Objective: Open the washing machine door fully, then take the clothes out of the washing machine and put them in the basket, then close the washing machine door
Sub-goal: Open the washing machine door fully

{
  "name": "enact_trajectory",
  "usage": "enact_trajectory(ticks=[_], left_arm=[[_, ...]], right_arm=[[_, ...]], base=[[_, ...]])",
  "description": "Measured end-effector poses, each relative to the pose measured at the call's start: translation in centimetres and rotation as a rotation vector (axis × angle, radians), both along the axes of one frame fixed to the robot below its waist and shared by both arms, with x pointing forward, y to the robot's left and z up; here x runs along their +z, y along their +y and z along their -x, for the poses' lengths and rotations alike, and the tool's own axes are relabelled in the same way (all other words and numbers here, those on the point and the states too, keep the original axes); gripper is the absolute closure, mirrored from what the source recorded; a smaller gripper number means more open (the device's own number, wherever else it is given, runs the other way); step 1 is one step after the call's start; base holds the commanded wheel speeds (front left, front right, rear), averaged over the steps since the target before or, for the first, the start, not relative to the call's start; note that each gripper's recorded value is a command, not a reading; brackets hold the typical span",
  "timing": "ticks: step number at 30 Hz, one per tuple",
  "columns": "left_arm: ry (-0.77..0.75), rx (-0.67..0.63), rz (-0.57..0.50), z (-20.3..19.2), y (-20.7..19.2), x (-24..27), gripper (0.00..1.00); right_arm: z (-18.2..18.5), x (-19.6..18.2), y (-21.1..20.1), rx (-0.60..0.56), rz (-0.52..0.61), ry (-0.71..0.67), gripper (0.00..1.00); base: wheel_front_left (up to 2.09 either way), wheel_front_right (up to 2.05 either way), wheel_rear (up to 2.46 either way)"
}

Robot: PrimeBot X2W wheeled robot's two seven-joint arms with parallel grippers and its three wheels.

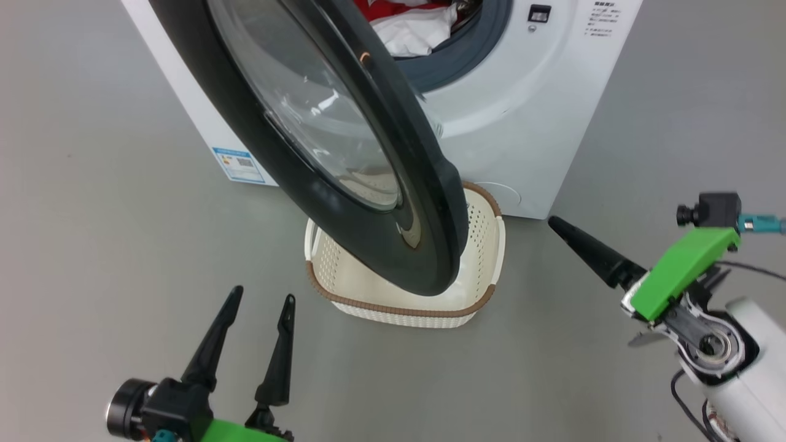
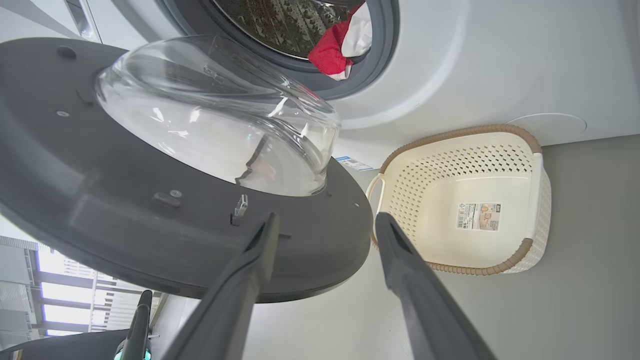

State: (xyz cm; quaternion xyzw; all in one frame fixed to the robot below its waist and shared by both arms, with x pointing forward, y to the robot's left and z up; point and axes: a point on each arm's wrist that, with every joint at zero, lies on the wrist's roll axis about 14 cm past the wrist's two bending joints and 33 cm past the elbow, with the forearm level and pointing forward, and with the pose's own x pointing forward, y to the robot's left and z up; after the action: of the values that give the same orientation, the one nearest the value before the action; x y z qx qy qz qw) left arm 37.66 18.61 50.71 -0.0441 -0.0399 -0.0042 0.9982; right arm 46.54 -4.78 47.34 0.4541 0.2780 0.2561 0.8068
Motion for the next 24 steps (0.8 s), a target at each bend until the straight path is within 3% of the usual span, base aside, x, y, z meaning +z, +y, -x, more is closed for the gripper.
enact_trajectory(ticks=[16,24], left_arm=[[0.002,-0.005,0.008,1.2,-0.3,-0.1,0.0],[0.007,-0.016,0.011,1.3,-0.5,-0.3,0.0]], right_arm=[[4.3,-3.8,-5.2,-0.277,0.01,0.046,0.0],[6.1,-5.4,-7.0,-0.37,0.08,0.022,0.0]], base=[[0.0,0.0,0.0],[0.0,0.0,0.0]])
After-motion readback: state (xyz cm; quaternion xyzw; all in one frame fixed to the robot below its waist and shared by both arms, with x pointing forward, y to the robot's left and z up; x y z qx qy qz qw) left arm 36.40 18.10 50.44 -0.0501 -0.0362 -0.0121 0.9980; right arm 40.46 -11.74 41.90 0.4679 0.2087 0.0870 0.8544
